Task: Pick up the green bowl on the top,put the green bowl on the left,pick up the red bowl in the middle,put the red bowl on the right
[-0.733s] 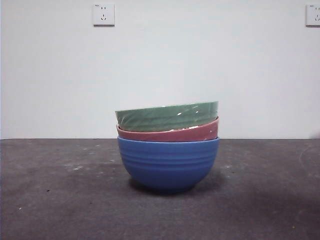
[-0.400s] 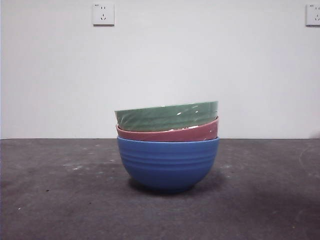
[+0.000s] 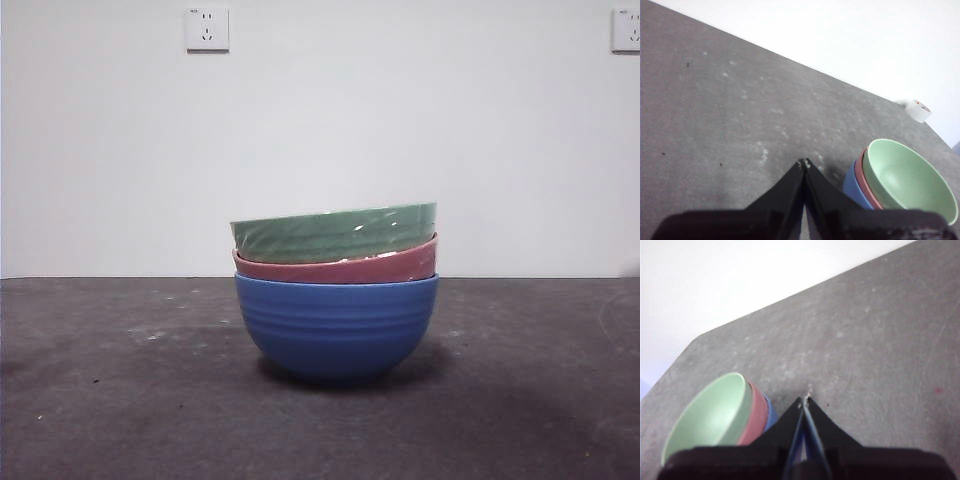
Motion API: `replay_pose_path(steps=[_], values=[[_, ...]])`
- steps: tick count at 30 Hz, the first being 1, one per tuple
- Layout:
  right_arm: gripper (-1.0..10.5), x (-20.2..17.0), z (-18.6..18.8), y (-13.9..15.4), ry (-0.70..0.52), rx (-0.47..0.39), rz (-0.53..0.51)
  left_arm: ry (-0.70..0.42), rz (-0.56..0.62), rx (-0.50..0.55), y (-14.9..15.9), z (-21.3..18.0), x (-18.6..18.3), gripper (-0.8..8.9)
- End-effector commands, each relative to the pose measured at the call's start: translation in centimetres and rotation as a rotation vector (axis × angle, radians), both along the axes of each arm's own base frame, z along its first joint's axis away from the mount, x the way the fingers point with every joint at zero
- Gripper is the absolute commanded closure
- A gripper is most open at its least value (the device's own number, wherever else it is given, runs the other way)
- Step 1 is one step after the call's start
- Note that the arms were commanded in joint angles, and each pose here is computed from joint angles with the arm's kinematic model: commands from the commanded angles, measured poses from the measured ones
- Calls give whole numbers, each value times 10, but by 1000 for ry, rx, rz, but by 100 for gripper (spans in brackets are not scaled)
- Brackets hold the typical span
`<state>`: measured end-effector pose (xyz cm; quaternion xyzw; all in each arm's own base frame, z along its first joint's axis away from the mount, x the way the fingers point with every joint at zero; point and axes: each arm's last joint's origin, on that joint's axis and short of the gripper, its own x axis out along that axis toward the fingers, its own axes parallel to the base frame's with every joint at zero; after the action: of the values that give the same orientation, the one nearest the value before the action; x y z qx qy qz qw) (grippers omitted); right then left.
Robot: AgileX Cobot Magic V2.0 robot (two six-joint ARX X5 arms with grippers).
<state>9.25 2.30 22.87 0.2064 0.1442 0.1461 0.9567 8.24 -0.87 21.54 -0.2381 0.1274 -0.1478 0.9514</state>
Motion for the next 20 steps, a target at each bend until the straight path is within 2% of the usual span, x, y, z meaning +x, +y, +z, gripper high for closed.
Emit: replay_pose_path(steps=[1,6,14,18,20], values=[[958,4,17,1,2,-19,3,9,-13,20,0,14,4,820],[950,14,43,3,29,-84,26,34,-87,100,-2,42,16,821],[946,34,72,7,147,-248,85,135,-252,173,-4,82,42,817],[941,44,76,12,185,-270,190,163,-347,156,-6,91,56,805],[864,48,77,13,197,-265,205,176,-357,150,-8,92,61,691]])
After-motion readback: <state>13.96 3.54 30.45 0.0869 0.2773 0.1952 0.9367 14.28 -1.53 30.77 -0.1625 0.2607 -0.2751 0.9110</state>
